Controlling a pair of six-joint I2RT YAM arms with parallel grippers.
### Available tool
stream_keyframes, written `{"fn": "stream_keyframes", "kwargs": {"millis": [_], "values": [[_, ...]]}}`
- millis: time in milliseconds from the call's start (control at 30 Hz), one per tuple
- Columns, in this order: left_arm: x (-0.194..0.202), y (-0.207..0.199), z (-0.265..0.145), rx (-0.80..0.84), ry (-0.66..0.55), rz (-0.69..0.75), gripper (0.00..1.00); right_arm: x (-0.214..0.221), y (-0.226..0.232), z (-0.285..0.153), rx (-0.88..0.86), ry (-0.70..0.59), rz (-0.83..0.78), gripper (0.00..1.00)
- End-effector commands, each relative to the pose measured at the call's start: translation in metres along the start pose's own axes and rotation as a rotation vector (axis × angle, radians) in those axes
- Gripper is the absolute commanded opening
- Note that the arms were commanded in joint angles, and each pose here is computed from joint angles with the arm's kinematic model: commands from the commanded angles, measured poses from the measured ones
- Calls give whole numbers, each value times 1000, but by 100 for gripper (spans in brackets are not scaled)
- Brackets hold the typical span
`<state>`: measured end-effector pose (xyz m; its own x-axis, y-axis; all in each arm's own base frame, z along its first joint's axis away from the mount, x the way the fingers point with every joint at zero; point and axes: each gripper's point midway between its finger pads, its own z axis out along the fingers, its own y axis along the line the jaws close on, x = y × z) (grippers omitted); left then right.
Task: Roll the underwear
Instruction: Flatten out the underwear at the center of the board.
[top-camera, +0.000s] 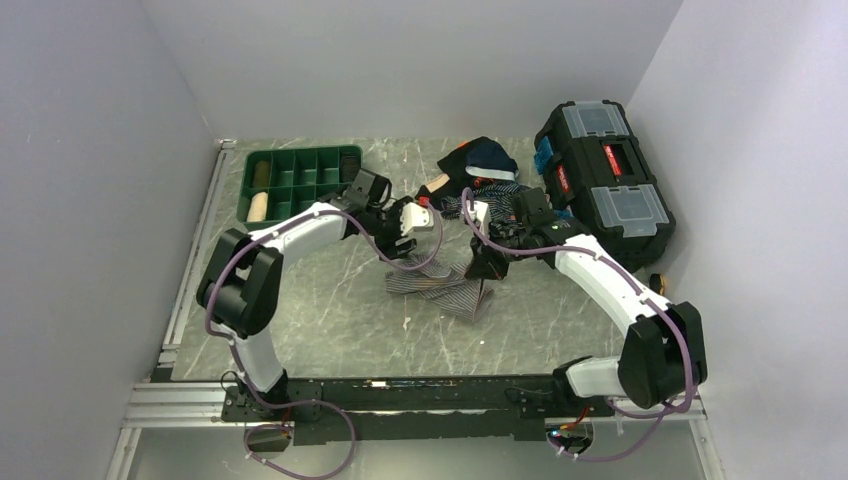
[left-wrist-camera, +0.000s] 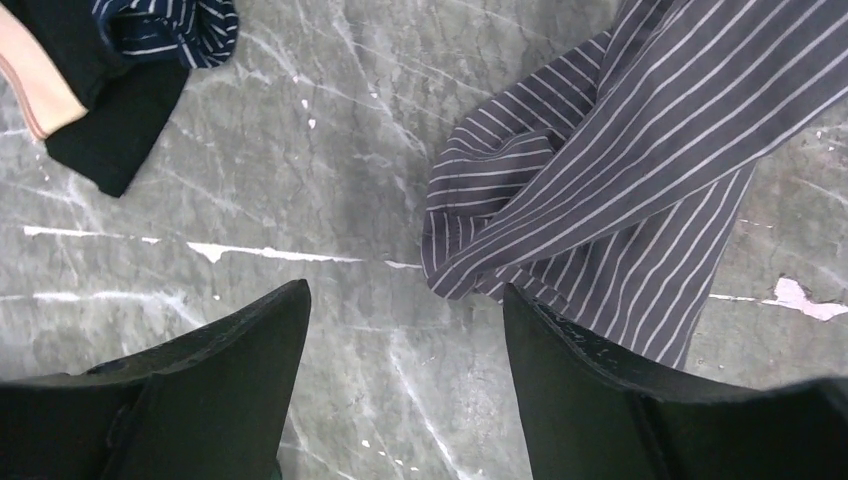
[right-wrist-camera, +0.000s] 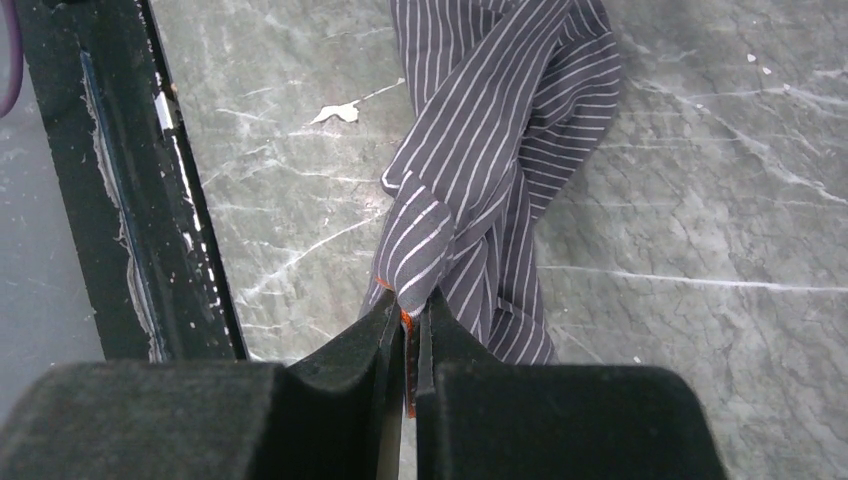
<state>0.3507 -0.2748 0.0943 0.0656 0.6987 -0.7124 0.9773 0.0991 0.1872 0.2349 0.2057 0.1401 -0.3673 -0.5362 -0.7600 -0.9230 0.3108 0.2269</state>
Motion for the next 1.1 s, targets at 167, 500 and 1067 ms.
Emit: {"fn": "stream_keyframes", "kwargs": {"millis": [167,500,1067], "values": [[4,-13,21,118,39,104,75,-8,-2,-2,-33,-43,5,0],[1,-18,31,146,53,118,51,-11,-5,-5,-11,-43,10,0],[-43,17,-84,-55,24,-79,0,-76,-18,-58,198,-127,-84,0]]}}
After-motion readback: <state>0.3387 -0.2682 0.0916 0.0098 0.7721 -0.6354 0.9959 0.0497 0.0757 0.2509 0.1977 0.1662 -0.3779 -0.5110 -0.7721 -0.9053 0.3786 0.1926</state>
